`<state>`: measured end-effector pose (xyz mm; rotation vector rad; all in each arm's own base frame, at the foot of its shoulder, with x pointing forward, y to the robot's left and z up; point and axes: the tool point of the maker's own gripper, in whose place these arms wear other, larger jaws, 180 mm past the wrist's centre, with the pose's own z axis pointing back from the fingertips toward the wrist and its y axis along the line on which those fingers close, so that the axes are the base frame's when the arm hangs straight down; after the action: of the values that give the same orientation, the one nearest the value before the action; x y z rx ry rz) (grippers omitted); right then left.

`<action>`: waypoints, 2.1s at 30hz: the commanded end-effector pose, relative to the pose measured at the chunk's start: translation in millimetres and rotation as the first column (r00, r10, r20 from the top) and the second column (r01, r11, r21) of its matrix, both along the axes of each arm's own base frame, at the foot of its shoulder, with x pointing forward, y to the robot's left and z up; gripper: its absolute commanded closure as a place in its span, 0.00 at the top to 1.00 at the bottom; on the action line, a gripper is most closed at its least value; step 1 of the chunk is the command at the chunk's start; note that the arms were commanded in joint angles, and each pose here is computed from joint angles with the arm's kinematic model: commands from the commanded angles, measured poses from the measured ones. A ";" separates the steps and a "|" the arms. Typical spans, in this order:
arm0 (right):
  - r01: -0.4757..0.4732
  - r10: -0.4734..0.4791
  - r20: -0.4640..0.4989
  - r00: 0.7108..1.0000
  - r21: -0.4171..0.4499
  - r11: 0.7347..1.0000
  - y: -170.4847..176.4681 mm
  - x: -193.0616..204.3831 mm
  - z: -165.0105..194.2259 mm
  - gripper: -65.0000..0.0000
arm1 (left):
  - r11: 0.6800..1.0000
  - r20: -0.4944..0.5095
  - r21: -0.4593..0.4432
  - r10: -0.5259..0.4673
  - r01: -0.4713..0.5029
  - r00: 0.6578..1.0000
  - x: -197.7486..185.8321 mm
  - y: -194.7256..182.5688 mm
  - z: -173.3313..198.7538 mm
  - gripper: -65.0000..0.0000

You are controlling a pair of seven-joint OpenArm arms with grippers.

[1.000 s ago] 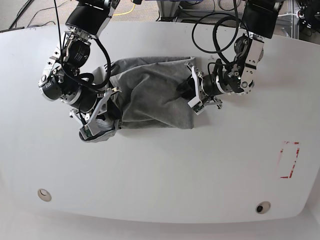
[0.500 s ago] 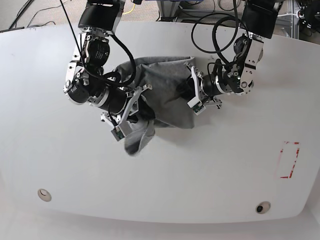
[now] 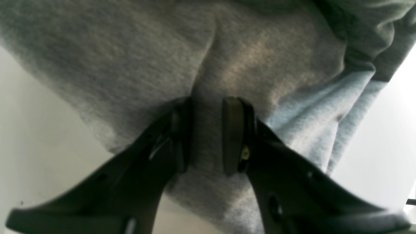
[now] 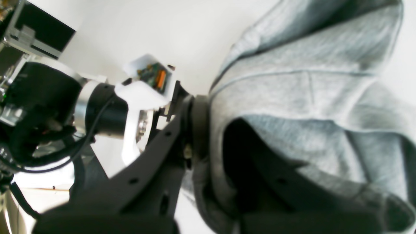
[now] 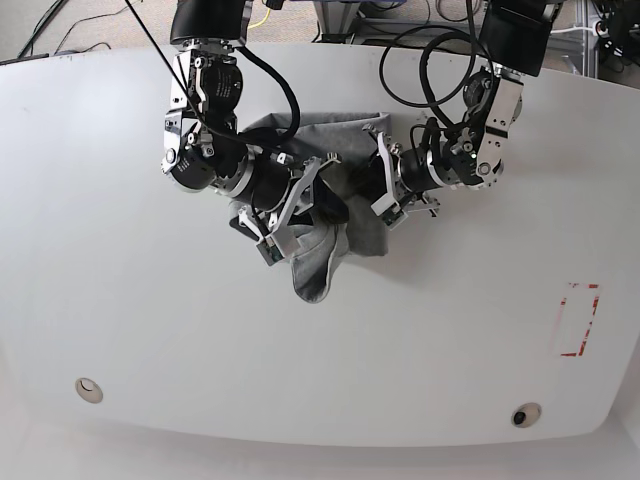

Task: Layout the t-shirt on the table in an organized manner, then fold the t-shirt properly
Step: 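Grasp the bundle end with the right gripper and lift it toward the left gripper, then fold the lifted end over onto the bundle with the right gripper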

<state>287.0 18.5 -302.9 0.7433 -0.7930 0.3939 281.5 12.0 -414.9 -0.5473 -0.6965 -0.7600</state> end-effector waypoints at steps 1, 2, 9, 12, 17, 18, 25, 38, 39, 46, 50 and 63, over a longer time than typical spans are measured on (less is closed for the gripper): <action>0.011 -0.013 0.043 0.999 0.045 0.999 2.6 5.5 14.8 0.00 | 1.000 0.023 -0.005 0.001 -0.001 1.000 6.4 0.0 7.0 0.22; 0.011 -0.013 0.043 0.999 0.045 0.999 2.6 5.5 14.8 0.00 | 1.000 0.023 -0.005 0.001 -0.001 1.000 6.4 0.0 7.0 0.22; 0.010 -0.012 0.044 0.999 0.050 0.999 4.4 6.2 16.0 0.00 | 1.000 0.023 -0.005 0.003 -0.003 1.000 6.7 0.4 7.1 0.22; 0.010 -0.012 0.047 0.999 0.050 0.999 4.4 7.1 16.9 0.00 | 1.000 0.023 -0.005 0.003 -0.003 1.000 6.7 0.4 7.1 0.22; 0.009 -0.012 0.058 0.998 0.051 0.999 4.8 10.2 20.3 0.00 | 1.000 0.024 -0.007 0.003 -0.003 1.000 6.8 0.3 7.3 0.22; 0.008 -0.011 0.058 0.998 0.051 0.999 5.2 10.0 20.3 0.00 | 1.000 0.024 -0.008 0.003 -0.003 1.000 6.8 -0.3 7.5 0.22; 0.008 -0.011 0.058 0.998 0.053 0.999 5.7 10.0 20.5 0.01 | 1.000 0.024 -0.030 0.004 -0.004 1.000 7.0 -8.9 10.1 0.22; -0.084 0.082 0.069 0.994 0.022 0.996 26.4 -1.2 20.2 0.78 | 0.999 0.025 -0.036 0.004 -0.003 1.000 7.1 -11.2 10.9 0.22; -0.100 0.099 0.072 0.992 0.008 0.995 28.8 -3.6 19.1 0.83 | 0.999 0.025 -0.036 0.004 -0.003 1.000 7.1 -11.2 10.9 0.22; -0.124 0.130 0.128 0.983 -0.052 0.991 24.6 -4.7 28.5 0.92 | 0.999 0.025 -0.039 0.005 -0.004 1.000 7.3 -11.5 11.3 0.22; -0.122 0.139 0.161 0.977 -0.115 0.986 7.5 -2.9 30.3 0.92 | 0.999 0.025 -0.039 0.005 -0.004 1.000 7.3 -11.5 11.3 0.22; -0.091 0.163 0.220 0.962 -0.302 0.949 -50.7 17.1 27.5 0.92 | 0.999 0.026 -0.040 0.005 -0.004 1.000 7.4 -11.6 11.5 0.22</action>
<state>299.2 -30.8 -288.2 0.4714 -0.8437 0.6976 281.8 2.6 -413.3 -0.5633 -0.7013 -0.7478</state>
